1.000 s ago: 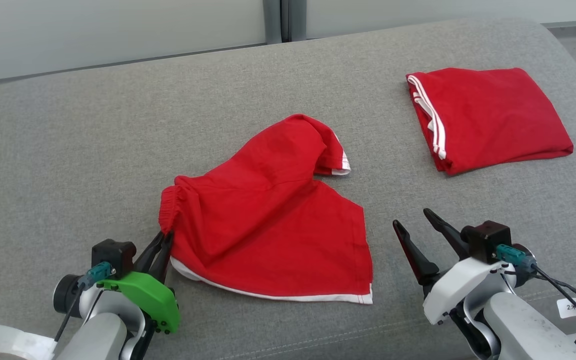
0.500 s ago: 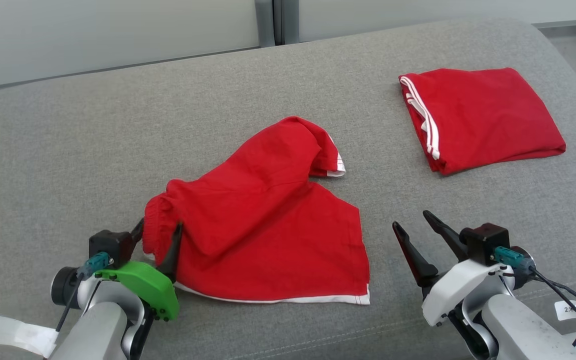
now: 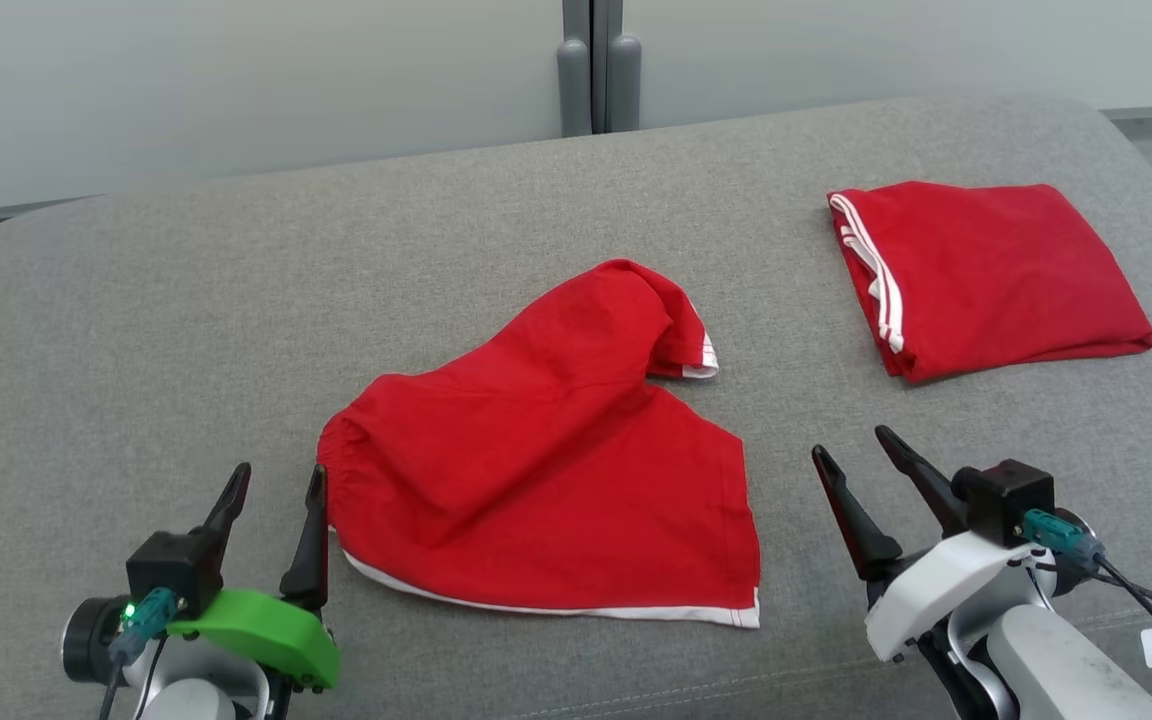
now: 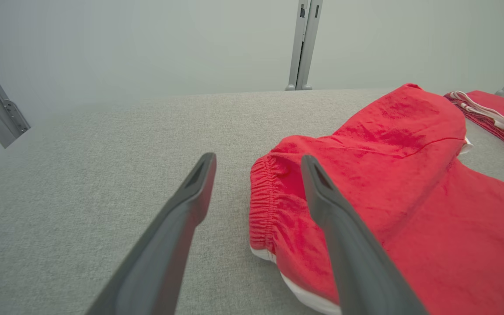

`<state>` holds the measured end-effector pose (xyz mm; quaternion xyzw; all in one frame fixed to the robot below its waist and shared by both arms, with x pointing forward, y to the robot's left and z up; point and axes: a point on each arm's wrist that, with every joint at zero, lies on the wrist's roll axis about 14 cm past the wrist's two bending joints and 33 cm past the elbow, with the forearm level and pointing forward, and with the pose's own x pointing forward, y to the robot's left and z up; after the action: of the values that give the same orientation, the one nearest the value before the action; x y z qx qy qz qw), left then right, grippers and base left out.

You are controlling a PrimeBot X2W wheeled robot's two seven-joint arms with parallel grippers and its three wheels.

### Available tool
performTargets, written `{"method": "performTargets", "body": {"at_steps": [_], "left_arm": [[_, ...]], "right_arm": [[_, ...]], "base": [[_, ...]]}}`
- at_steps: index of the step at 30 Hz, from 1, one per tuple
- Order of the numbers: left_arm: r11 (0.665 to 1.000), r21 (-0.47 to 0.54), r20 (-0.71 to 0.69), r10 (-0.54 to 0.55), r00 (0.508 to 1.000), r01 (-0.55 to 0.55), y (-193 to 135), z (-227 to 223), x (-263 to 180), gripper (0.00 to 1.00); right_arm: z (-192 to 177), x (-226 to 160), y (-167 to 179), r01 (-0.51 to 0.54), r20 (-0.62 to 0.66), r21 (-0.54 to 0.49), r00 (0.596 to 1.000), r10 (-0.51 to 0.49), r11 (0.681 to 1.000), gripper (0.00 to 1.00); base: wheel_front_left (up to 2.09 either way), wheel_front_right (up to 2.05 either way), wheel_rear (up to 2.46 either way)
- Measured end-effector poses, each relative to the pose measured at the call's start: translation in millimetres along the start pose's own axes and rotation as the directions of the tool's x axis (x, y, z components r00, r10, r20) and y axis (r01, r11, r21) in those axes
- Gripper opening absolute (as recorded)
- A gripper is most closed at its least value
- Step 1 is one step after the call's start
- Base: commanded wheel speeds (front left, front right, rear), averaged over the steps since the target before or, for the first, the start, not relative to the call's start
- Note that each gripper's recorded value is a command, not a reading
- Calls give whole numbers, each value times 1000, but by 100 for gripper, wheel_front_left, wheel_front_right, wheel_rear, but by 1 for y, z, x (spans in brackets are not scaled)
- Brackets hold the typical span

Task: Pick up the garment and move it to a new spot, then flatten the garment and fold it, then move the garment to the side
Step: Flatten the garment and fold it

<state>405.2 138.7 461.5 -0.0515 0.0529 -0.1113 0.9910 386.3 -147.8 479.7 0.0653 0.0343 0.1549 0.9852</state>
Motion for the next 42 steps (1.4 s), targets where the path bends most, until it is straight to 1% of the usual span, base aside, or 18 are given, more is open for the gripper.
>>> {"method": "performTargets", "body": {"at_steps": [4, 9, 14, 19, 25, 28, 34, 38, 42], "left_arm": [[999, -1, 63, 42, 997, -42, 8, 15, -17, 100], [995, -6, 140, 100, 985, -100, 17, 34, -35, 100], [989, -9, 179, 149, 973, -150, 25, 42, -50, 100], [986, -4, 177, 167, 970, -169, 29, 39, -62, 100], [989, 32, 169, 136, 976, -143, 32, 37, -71, 100], [988, 41, 174, 138, 975, -147, 37, 39, -75, 100], [980, 48, 174, 181, 968, -192, 50, 39, -83, 100], [976, 45, 168, 201, 965, -211, 54, 36, -87, 100], [978, 36, 152, 198, 968, -206, 52, 30, -88, 100]], "right_arm": [[4, -6, 2, 5, 16, 2, 1000, -5, 1000, 100], [14, -12, -7, 39, 52, -2, 998, -39, 999, 100], [19, -20, -13, 76, 79, -2, 994, -75, 997, 100], [26, -29, -17, 114, 114, 16, 987, -115, 993, 100], [28, -38, -19, 135, 131, 3, 982, -134, 991, 100], [30, -39, -19, 139, 137, -1, 981, -138, 990, 100], [29, -38, -18, 135, 134, -11, 982, -132, 991, 100], [25, -35, -12, 120, 123, -12, 985, -118, 993, 100], [22, -33, -9, 108, 113, -15, 988, -105, 994, 100]], "base": [[0, 0, 0], [0, 0, 0], [0, 0, 0], [0, 0, 0], [0, 0, 0], [0, 0, 0], [0, 0, 0], [0, 0, 0], [0, 0, 0]]}}
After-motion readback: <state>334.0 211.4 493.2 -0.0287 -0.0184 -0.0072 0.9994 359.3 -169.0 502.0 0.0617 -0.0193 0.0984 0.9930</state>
